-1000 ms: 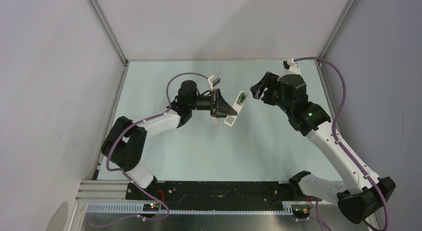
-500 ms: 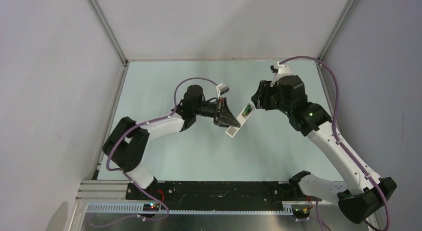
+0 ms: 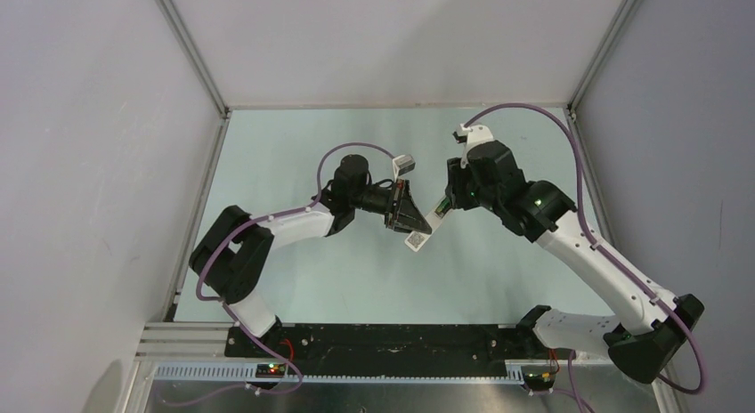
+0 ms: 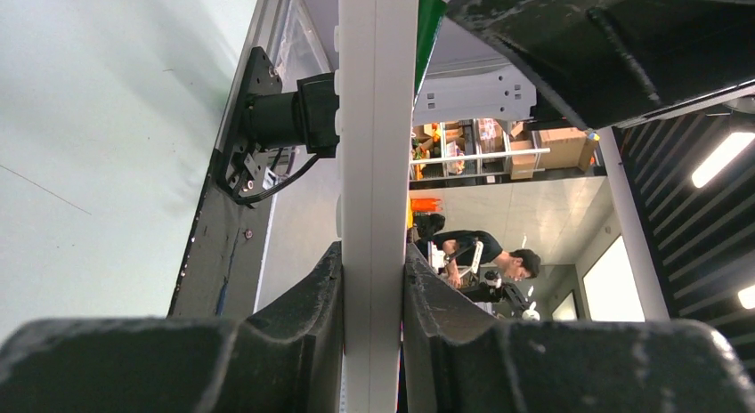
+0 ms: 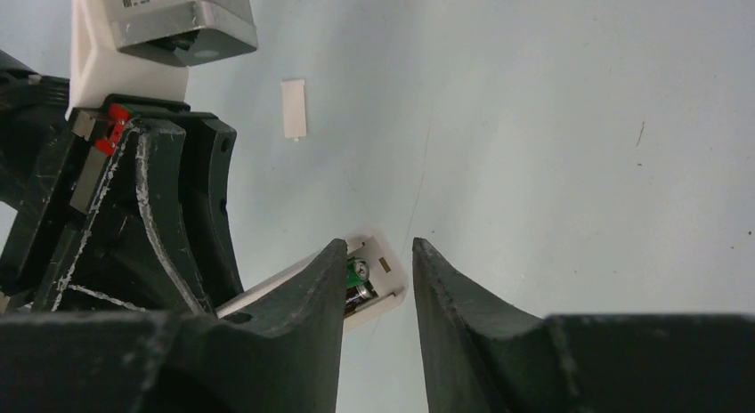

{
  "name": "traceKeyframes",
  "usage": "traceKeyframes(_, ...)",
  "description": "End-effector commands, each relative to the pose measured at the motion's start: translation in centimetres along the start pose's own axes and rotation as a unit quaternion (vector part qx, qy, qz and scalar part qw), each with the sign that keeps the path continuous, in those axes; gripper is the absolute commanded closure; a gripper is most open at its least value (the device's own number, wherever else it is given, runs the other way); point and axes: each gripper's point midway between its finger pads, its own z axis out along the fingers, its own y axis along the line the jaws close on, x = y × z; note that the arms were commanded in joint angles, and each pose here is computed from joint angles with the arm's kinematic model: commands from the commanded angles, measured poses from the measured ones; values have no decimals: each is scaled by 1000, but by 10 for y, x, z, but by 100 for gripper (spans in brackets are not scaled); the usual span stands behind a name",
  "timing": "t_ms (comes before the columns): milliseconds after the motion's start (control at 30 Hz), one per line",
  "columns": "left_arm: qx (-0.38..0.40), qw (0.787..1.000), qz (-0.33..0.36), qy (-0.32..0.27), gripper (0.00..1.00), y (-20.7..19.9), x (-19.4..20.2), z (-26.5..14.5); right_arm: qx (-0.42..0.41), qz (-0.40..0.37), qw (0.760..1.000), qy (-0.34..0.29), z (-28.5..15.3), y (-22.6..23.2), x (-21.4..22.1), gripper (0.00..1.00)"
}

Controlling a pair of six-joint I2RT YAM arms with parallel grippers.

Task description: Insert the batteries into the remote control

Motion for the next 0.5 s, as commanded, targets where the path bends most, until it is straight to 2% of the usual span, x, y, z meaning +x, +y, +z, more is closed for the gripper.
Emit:
traceKeyframes(0,17,999,46,1,100,-15,-3,1,4,-18,1000,-7,-6,5,-10,65)
traceKeyframes(33,17,999,46,1,100,-15,-3,2,5,-21,1000,-6,-5,5,-9,68)
traceKeyframes(467,16,999,44,-2,100,-15,-5,2,5,-28,1000,-3,-5,13,-6,79)
